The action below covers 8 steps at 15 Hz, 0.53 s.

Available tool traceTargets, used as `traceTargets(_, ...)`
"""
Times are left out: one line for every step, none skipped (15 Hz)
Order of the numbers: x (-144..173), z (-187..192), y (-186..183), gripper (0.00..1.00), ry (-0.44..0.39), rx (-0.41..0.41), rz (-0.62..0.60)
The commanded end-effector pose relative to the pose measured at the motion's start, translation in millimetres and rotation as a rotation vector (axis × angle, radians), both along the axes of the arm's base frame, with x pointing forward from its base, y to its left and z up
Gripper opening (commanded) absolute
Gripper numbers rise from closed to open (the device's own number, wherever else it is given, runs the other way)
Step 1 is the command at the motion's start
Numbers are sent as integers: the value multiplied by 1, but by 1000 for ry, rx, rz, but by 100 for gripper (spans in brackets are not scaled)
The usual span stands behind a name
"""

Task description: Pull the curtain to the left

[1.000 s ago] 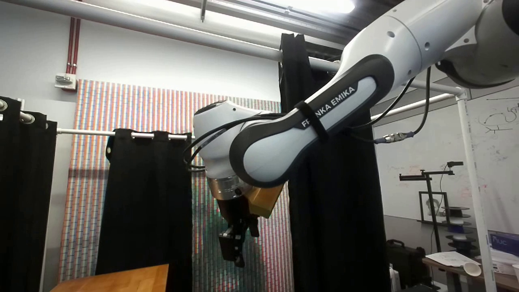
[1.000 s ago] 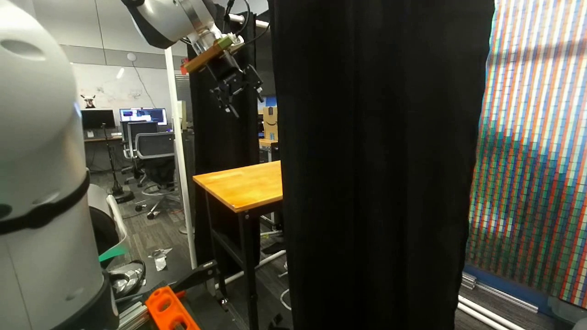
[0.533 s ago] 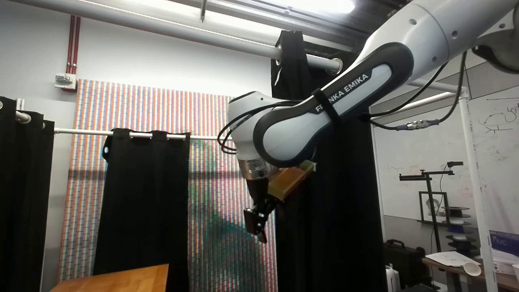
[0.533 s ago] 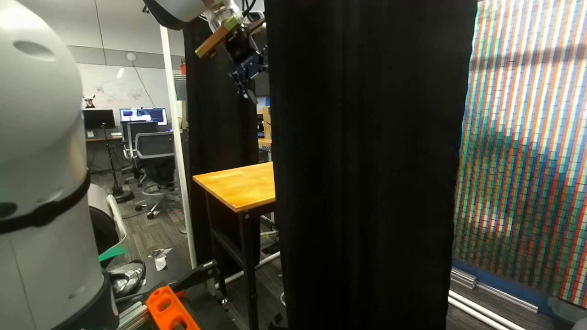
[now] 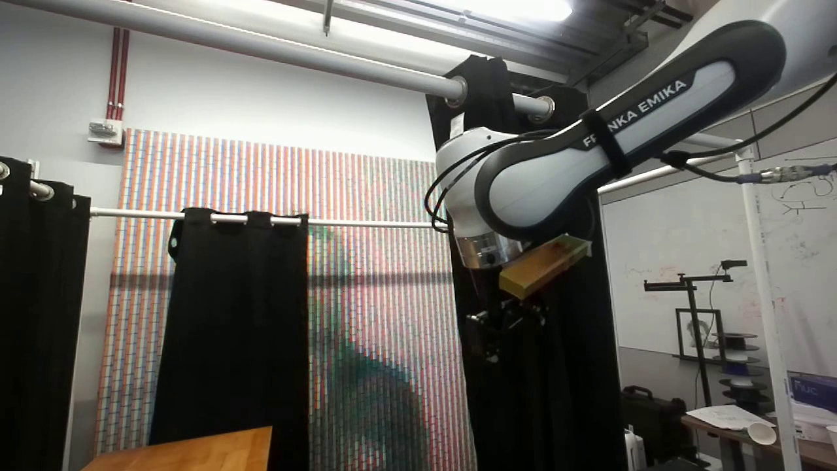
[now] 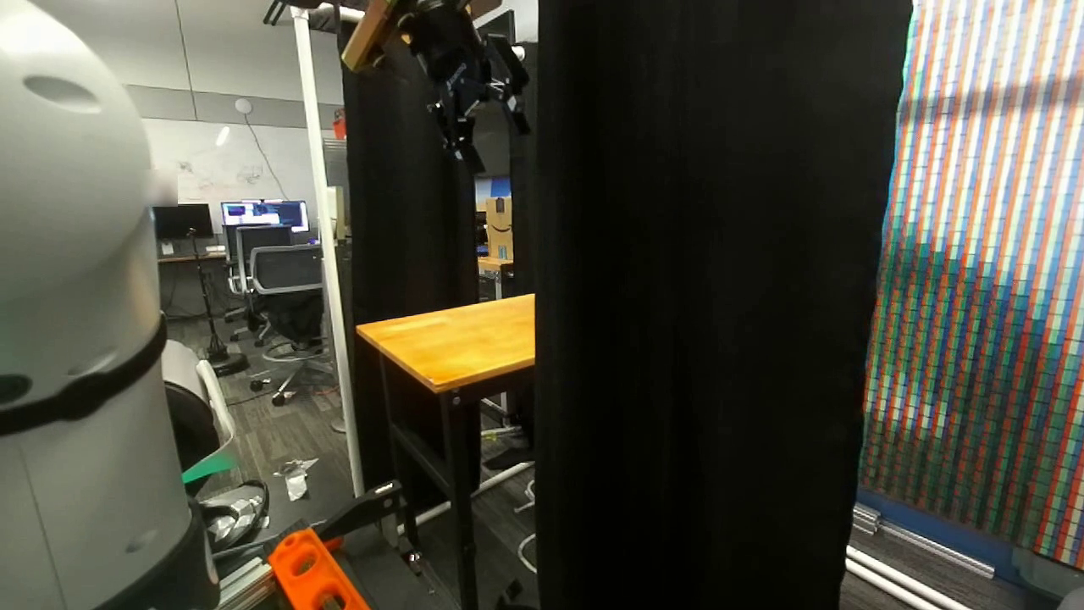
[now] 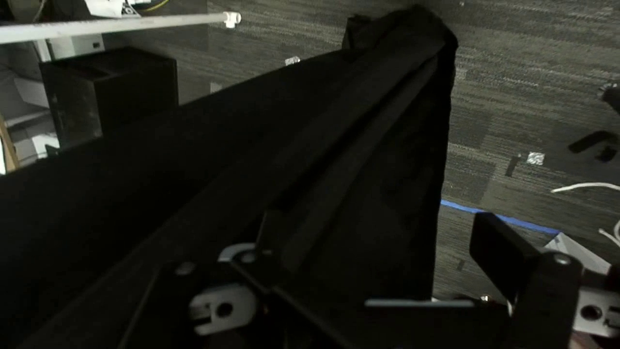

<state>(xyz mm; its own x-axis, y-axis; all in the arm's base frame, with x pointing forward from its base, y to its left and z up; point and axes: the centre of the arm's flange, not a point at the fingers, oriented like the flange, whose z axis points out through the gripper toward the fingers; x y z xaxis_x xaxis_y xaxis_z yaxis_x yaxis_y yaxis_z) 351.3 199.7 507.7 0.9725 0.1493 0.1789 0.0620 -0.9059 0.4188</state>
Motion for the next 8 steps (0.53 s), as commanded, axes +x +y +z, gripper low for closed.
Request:
traceTargets(-38,16,-29,100,16,83,-70)
traceTargets(-43,21,-37,100,20,112,-87)
traceTargets(-48,24,-44,100,20,136,-104)
traceTargets(-52,27,-53,100,12,159,-118)
traceTargets(-56,30,-62,100,6,180,-115)
traceTargets(-57,32,-72,100,-8,194,-86)
traceTargets(-59,34,-81,100,-13,208,-65)
traceTargets(-59,36,-90,100,-15,222,-63)
